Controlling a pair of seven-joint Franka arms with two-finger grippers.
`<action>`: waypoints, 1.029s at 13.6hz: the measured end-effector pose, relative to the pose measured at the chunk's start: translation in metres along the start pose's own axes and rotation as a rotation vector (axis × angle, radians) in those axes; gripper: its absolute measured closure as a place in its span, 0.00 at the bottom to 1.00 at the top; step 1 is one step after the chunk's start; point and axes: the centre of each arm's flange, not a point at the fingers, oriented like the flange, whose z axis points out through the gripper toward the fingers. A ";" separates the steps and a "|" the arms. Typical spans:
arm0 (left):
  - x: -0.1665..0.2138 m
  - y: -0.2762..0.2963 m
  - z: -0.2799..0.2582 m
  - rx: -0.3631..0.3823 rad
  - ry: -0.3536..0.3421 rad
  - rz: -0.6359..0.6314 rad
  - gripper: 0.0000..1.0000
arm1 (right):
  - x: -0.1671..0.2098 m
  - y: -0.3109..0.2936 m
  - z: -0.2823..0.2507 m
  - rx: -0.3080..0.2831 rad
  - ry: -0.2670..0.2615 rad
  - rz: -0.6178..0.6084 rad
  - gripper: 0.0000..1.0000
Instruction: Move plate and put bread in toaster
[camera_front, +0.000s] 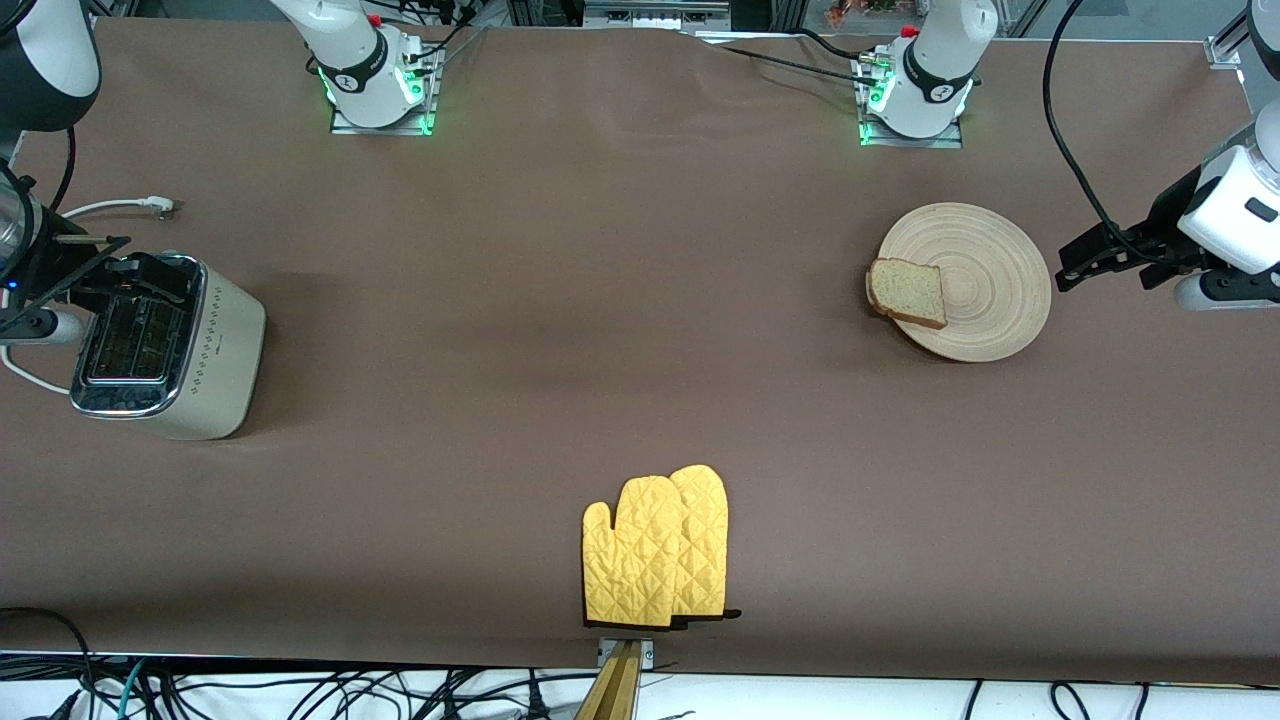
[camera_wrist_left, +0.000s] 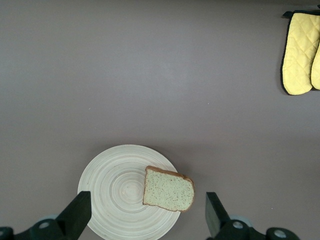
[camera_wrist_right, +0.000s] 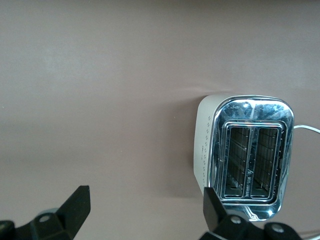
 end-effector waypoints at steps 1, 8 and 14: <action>0.000 0.000 0.000 0.000 0.000 0.000 0.00 | 0.000 0.000 0.000 0.000 0.000 0.000 0.00; 0.000 0.003 0.000 0.000 -0.001 0.005 0.00 | 0.000 0.000 0.000 0.000 0.001 0.000 0.00; 0.000 0.004 0.000 0.000 -0.001 0.007 0.00 | 0.000 0.000 0.000 0.000 0.001 0.000 0.00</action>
